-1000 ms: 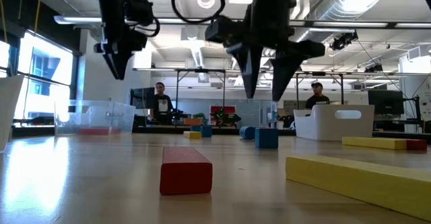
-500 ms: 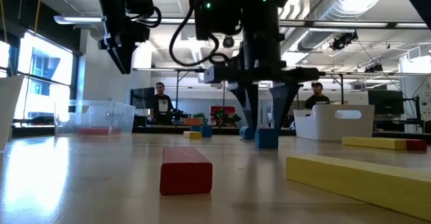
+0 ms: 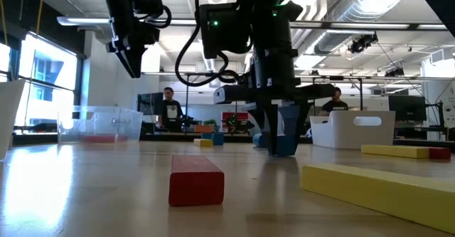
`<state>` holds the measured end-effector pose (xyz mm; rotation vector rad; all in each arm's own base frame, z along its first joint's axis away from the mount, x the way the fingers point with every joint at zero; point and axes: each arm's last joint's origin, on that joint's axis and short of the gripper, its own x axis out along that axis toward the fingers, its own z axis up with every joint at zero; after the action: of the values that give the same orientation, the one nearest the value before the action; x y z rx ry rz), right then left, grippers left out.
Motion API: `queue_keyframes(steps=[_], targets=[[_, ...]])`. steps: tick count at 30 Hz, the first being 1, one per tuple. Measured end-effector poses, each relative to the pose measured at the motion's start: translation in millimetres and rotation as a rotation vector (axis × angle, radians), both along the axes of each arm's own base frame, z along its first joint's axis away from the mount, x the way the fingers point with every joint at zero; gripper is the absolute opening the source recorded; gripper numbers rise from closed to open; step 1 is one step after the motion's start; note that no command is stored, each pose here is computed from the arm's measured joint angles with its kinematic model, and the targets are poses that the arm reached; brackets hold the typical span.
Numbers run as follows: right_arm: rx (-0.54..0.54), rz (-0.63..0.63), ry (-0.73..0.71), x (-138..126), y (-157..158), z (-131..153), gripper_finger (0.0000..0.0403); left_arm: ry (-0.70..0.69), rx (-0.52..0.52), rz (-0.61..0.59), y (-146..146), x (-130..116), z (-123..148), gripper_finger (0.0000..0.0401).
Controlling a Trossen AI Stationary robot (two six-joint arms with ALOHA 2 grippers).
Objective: Sort & place blocks by color
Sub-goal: Put the blue block into the top white bin
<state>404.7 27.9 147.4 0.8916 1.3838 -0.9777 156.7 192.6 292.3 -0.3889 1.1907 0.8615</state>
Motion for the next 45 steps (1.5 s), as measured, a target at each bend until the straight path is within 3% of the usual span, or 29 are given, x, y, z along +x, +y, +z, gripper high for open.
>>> queue_keyframes(steps=[10, 18, 28, 33, 39, 45], targets=[[-0.033, 0.027, 0.001, -0.8, -2.2, 6.4, 0.0107, 0.000, -0.001, 0.001, 0.1, 0.1, -0.2, 0.0125], [-0.151, 0.096, 0.009, 2.0, -18.2, 31.7, 0.0107, -0.012, -0.002, 0.024, 0.3, 0.3, -0.1, 0.0125], [-0.336, 0.255, 0.107, -14.4, -67.0, 77.6, 0.0107, -0.030, 0.012, 0.022, 1.8, 1.8, 0.6, 0.0125], [-0.379, 0.243, 0.133, -26.0, -95.5, 92.6, 0.0107, -0.054, 0.038, -0.003, 4.4, 4.3, 2.1, 0.0125], [-0.412, 0.222, 0.280, -47.1, -119.6, 102.5, 0.0107, -0.083, 0.047, 0.015, 5.6, 5.8, 2.9, 0.0125], [-0.425, 0.225, 0.359, -63.0, -140.9, 112.1, 0.0107, -0.119, 0.037, 0.086, 6.0, 5.8, 3.0, 0.0137]])
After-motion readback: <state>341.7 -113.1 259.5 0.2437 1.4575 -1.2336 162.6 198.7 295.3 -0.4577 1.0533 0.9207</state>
